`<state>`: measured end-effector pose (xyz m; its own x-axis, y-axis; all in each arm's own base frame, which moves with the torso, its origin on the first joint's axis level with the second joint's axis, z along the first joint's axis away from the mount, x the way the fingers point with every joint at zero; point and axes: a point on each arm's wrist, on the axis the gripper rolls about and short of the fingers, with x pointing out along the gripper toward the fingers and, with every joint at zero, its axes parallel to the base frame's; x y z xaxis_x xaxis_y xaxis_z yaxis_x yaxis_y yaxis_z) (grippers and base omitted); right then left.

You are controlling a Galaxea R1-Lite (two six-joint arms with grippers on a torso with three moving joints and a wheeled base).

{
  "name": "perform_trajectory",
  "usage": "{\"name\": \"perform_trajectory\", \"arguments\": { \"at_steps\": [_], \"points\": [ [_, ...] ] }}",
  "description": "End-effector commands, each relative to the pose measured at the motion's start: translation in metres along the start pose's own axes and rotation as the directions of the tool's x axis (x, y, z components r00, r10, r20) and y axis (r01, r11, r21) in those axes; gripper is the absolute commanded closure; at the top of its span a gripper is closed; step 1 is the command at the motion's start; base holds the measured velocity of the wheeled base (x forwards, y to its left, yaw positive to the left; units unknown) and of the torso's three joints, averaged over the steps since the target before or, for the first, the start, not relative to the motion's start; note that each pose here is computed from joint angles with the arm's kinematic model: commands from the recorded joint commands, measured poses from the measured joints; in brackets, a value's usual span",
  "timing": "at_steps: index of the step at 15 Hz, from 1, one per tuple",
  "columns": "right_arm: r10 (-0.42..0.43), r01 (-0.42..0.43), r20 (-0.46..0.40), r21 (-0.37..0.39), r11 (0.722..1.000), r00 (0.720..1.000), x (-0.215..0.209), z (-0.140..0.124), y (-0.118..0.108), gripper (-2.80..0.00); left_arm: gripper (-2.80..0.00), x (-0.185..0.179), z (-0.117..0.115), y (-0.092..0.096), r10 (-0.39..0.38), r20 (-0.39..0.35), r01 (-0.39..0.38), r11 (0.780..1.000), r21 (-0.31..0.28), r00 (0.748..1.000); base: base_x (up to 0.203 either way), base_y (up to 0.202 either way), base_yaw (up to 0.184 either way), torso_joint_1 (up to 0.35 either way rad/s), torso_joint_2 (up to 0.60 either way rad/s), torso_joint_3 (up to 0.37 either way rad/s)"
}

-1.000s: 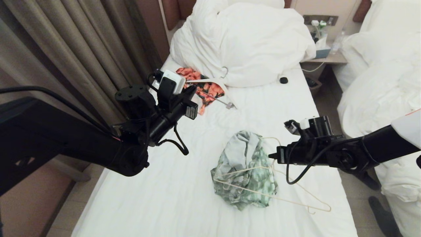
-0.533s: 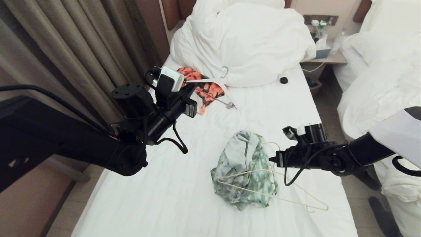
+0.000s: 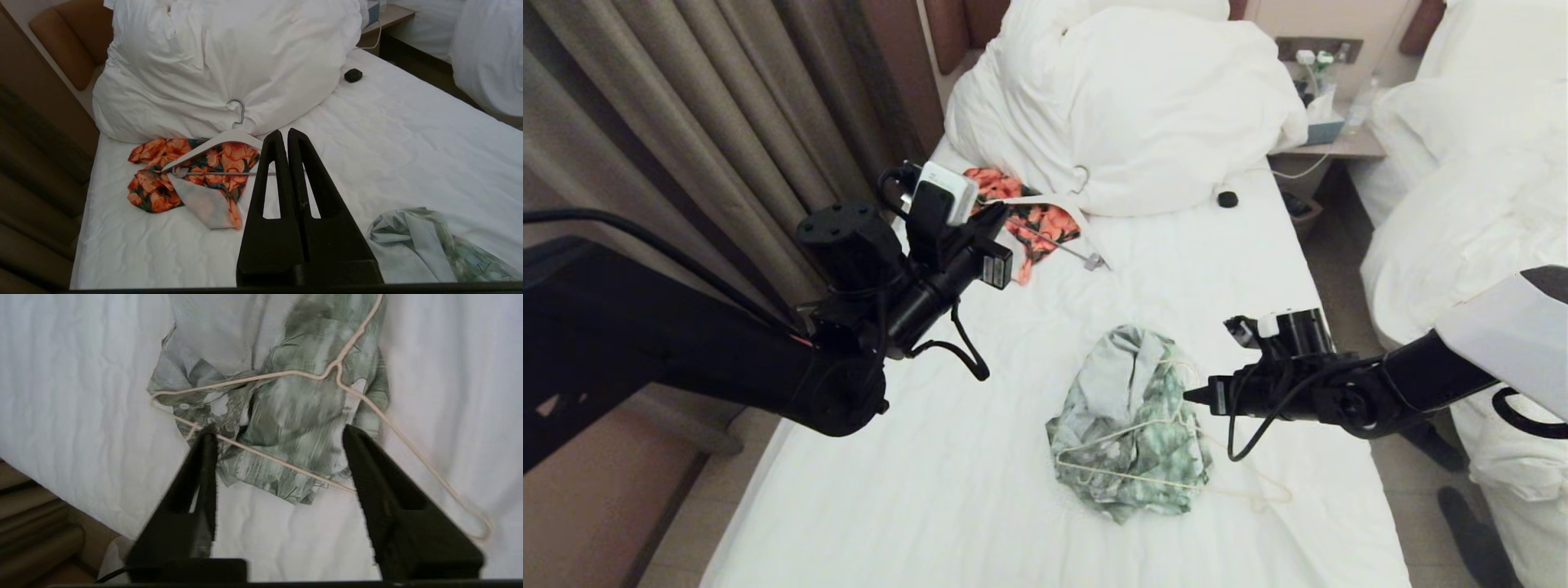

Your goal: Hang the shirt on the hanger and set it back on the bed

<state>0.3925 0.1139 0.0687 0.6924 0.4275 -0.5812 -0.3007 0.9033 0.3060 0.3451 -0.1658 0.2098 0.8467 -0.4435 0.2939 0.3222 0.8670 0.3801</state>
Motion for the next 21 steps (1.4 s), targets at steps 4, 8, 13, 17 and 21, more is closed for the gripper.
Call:
{"name": "perform_trajectory", "arguments": {
  "at_steps": [4,8,13,17,21],
  "points": [
    [-0.02,0.022,0.075,-0.029,0.999,0.997,-0.037,0.014,0.017,0.0,0.0,0.006,-0.013,0.0,0.008,-0.019,-0.008,1.0,0.007,1.0,0.0,0.0,0.0,0.0,0.0,0.0],
    [-0.074,0.085,0.169,-0.062,0.994,0.983,-0.074,0.027,0.034,0.0,0.0,0.0,-0.028,0.059,0.161,-0.052,-0.16,0.987,0.015,0.986,0.0,0.0,0.0,0.0,0.0,0.0],
    [-0.179,0.21,0.241,-0.108,0.972,0.954,-0.134,0.02,0.025,0.0,0.0,-0.056,-0.064,0.127,0.345,-0.177,-0.356,0.934,-0.038,0.922,0.0,0.0,0.0,0.0,0.0,0.0],
    [-0.223,0.266,0.324,-0.095,0.959,0.92,-0.197,0.01,0.022,0.0,0.0,-0.108,-0.035,0.145,0.445,-0.142,-0.452,0.892,-0.016,0.884,0.0,0.0,0.0,0.0,0.0,0.0],
    [-0.246,0.326,0.409,-0.138,0.935,0.879,-0.257,-0.011,0.032,0.0,0.0,-0.172,0.014,0.119,0.475,-0.119,-0.481,0.877,-0.023,0.872,0.0,0.0,0.0,0.0,0.0,0.0]
  ]
}}
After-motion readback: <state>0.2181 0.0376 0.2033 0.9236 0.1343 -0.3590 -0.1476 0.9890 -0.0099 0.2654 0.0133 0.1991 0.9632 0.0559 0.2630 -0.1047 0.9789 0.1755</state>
